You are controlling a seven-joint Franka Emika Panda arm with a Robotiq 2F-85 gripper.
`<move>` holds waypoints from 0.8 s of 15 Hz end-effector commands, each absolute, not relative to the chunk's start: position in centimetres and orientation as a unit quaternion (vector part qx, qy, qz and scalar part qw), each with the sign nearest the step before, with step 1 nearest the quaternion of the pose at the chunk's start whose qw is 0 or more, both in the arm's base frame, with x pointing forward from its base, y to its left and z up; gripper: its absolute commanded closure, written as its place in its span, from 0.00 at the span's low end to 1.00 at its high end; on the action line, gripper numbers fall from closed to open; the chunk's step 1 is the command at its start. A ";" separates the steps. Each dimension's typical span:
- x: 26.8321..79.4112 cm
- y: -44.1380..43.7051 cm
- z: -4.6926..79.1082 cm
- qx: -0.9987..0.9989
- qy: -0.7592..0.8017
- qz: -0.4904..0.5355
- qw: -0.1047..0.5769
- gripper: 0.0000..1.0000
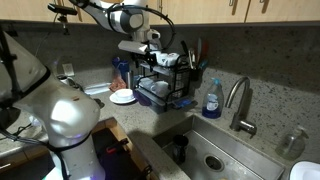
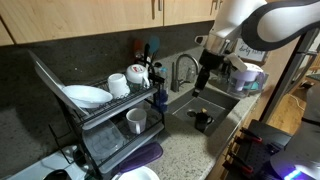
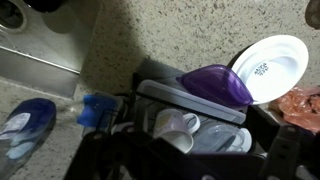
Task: Pick the purple lid on the counter and put it in the dish rack
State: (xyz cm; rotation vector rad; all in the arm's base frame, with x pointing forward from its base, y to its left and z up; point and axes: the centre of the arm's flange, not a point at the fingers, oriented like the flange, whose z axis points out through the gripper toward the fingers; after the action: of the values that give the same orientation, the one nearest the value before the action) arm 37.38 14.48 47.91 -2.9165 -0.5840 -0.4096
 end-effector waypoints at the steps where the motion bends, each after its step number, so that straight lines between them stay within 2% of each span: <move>1: 37.2 15.1 47.5 -0.965 -0.207 -0.144 0.075 0.00; 12: 36.6 18.3 46.1 -0.955 -0.261 -0.123 0.065 0.00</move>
State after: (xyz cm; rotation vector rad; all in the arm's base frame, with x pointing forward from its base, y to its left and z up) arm 36.64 16.34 46.41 -2.8789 -0.6919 -0.4199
